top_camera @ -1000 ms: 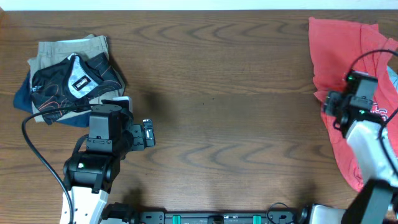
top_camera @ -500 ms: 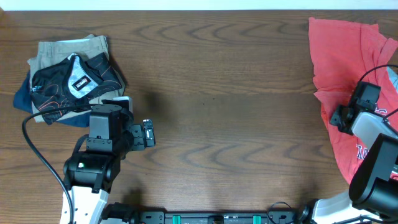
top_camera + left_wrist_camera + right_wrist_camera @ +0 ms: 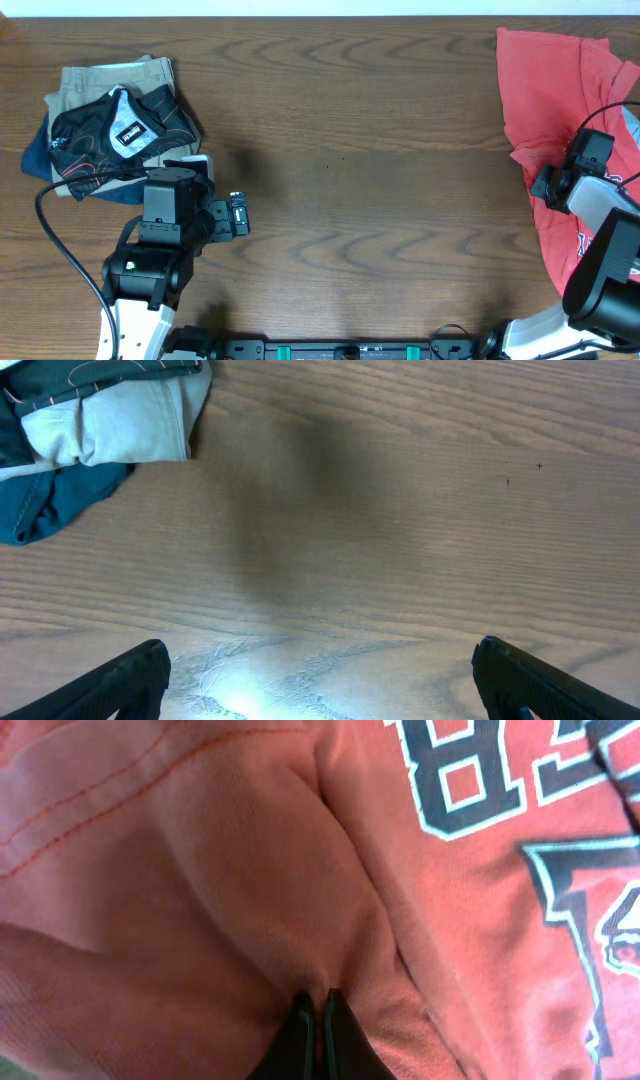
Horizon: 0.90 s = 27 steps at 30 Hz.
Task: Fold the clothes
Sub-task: 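Reach the right gripper to the red t-shirt and pinch its fabric, then drag the red t-shirt leftward to the table center with the right gripper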
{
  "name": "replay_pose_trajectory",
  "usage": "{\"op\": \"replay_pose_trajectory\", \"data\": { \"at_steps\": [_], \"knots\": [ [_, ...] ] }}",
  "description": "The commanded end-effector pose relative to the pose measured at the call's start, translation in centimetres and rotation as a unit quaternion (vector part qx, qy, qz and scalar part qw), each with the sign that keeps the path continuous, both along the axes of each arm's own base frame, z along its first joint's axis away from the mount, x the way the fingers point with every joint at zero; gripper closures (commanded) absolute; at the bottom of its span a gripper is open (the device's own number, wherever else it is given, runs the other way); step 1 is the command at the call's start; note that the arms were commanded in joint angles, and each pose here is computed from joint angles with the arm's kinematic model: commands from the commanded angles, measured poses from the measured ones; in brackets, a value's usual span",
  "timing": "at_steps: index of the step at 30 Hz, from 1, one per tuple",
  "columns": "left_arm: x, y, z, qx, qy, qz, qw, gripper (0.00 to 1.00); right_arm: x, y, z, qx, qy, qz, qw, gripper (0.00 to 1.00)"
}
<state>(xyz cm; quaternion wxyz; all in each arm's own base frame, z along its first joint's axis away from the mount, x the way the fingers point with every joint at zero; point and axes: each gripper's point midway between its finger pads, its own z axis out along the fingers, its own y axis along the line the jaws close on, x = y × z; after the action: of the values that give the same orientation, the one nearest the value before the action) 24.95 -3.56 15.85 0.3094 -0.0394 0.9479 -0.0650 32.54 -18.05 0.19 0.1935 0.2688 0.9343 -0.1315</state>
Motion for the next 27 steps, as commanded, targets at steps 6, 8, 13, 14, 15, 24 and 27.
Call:
{"op": "replay_pose_trajectory", "data": {
  "at_steps": [6,8,13,14,15,24,27],
  "knots": [
    [0.2,-0.1,0.7,-0.002,-0.008,-0.004,1.0,0.02,2.6,2.2,9.6,0.044,-0.128,0.044,0.99,0.99],
    [0.2,-0.1,0.7,-0.002,-0.008,-0.004,1.0,0.02,2.4,4.3,11.1,0.079,-0.146,0.069,0.984,0.99],
    [0.2,-0.1,0.7,-0.002,-0.008,-0.004,1.0,0.02,1.8,10.6,11.8,0.185,-0.147,0.141,0.961,0.99],
    [0.2,-0.1,0.7,-0.002,-0.008,-0.004,1.0,0.02,1.6,11.9,11.7,0.206,-0.143,0.155,0.956,0.99],
    [0.2,-0.1,0.7,-0.002,-0.008,-0.004,1.0,0.02,1.3,13.3,11.6,0.228,-0.135,0.169,0.949,0.99],
    [0.2,-0.1,0.7,-0.002,-0.008,-0.004,1.0,0.02,0.9,27.4,13.9,0.345,-0.137,0.361,0.856,0.99],
    [0.2,-0.1,0.7,-0.002,-0.008,-0.004,1.0,0.02,1.2,32.0,15.8,0.356,-0.169,0.438,0.808,0.92]
  ]
}}
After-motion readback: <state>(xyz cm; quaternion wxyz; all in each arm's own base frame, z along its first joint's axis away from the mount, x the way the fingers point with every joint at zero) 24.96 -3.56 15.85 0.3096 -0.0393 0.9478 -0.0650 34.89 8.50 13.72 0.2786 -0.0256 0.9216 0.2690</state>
